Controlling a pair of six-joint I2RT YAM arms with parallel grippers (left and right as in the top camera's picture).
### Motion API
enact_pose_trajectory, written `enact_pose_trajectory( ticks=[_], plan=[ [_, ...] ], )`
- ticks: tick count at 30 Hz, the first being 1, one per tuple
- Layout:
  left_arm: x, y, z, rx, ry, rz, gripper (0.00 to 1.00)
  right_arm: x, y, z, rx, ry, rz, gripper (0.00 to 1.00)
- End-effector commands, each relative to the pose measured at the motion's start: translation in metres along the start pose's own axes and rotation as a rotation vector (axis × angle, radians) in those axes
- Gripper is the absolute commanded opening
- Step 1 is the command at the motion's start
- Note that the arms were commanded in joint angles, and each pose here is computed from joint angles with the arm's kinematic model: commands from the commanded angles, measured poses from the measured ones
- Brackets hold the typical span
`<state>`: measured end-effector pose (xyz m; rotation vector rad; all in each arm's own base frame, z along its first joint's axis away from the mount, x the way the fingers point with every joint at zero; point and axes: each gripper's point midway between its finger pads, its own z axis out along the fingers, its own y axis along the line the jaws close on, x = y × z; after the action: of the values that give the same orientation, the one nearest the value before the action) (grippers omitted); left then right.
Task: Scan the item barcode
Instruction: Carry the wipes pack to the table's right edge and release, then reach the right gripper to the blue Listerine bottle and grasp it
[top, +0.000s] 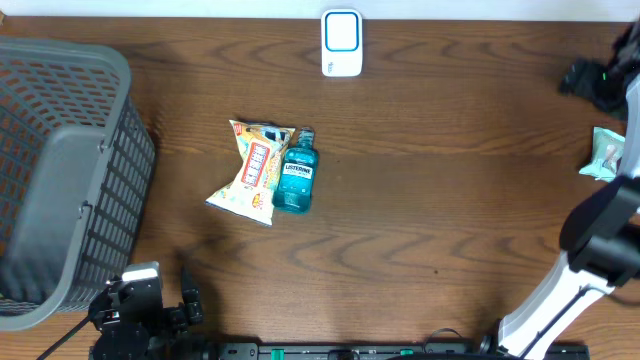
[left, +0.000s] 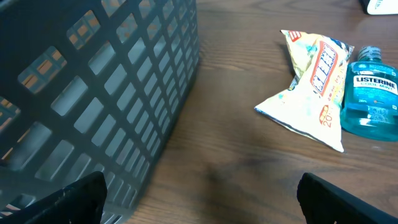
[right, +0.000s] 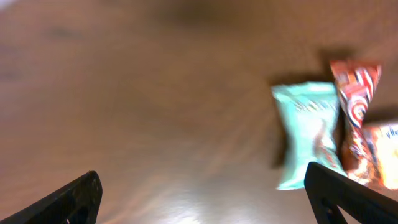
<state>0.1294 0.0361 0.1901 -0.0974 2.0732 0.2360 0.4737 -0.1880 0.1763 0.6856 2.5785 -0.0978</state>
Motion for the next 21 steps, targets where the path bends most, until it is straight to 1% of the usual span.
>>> enact_pose_trajectory(
  ticks=[1,5,7,12,17,20,21],
  plan=[
    [-0.001,0.003,-0.001,-0.015,-0.004,0.011,0.98,-0.005,0.057,-0.053,-0.121,-0.076,-0.007,0.99],
    [-0.001,0.003,-0.001,-0.015,-0.004,0.011,0.98,0.012,0.104,-0.073,-0.175,-0.071,-0.083,0.99],
    [-0.001,0.003,-0.001,-0.015,-0.004,0.011,0.98,0.027,0.135,-0.078,-0.214,-0.047,-0.12,0.99],
    [-0.001,0.003,-0.001,-0.015,-0.004,0.011,0.98,0.07,0.216,-0.088,-0.405,0.033,-0.246,0.99],
    [-0.001,0.003,-0.001,-0.015,-0.004,0.011,0.98,0.112,0.278,-0.083,-0.465,0.077,-0.374,0.99],
    [-0.001,0.003,-0.001,-0.015,-0.004,0.011,0.98,0.148,0.31,-0.074,-0.48,0.136,-0.457,0.99],
    [-0.001,0.003,-0.001,-0.015,-0.004,0.011,0.98,0.166,0.323,-0.067,-0.482,0.167,-0.491,0.99]
  ],
)
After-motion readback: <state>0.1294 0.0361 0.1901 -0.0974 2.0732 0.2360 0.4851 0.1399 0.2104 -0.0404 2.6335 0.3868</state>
